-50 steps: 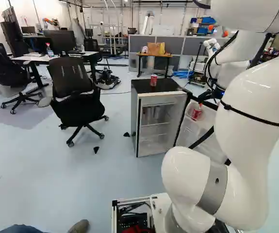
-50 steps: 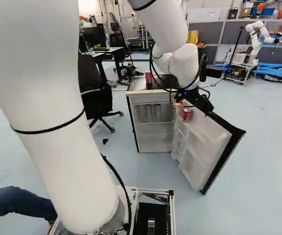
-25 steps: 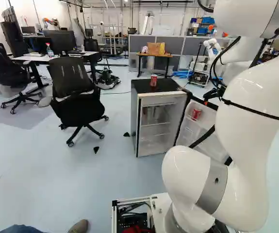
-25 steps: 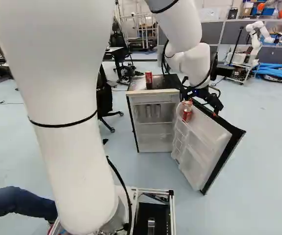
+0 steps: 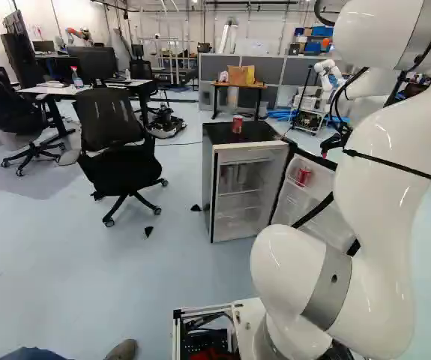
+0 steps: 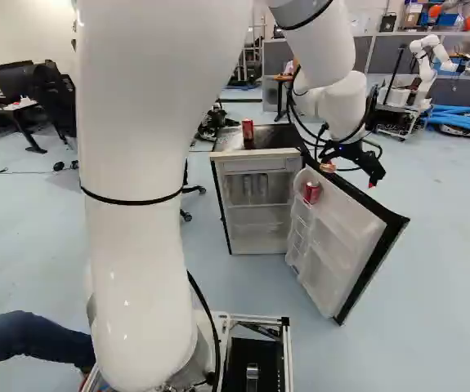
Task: Grab a drink from the fridge
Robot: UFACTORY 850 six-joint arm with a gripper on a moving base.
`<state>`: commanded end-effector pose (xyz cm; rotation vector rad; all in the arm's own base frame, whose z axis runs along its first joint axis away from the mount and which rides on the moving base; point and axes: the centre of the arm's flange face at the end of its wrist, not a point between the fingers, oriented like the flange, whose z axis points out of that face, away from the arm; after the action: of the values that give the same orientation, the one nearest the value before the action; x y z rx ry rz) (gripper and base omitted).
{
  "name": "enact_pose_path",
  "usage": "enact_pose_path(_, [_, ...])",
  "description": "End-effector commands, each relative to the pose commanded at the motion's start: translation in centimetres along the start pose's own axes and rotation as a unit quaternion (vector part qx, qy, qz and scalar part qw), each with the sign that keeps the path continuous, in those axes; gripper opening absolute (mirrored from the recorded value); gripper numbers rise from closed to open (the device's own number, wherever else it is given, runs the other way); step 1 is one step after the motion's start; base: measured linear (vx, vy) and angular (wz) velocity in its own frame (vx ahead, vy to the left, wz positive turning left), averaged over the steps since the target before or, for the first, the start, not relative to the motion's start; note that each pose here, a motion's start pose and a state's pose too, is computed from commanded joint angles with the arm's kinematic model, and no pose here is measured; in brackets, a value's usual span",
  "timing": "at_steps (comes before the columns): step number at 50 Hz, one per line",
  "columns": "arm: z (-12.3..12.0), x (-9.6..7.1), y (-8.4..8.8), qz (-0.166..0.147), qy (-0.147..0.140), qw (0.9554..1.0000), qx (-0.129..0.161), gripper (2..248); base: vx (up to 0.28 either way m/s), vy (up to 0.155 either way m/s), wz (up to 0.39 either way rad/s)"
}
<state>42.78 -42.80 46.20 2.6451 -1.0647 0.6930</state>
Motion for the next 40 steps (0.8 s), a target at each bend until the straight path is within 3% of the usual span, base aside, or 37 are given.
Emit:
enact_pose_path(24, [2.6, 3.9, 1.3, 0.011, 0.014, 0.9998, -0.005, 247, 0.0, 0.0, 0.0])
enact_pose_path(40, [3.8, 5.2, 3.0, 0.044, 0.002, 0.999, -0.003, 247, 0.0, 0.0, 0.0])
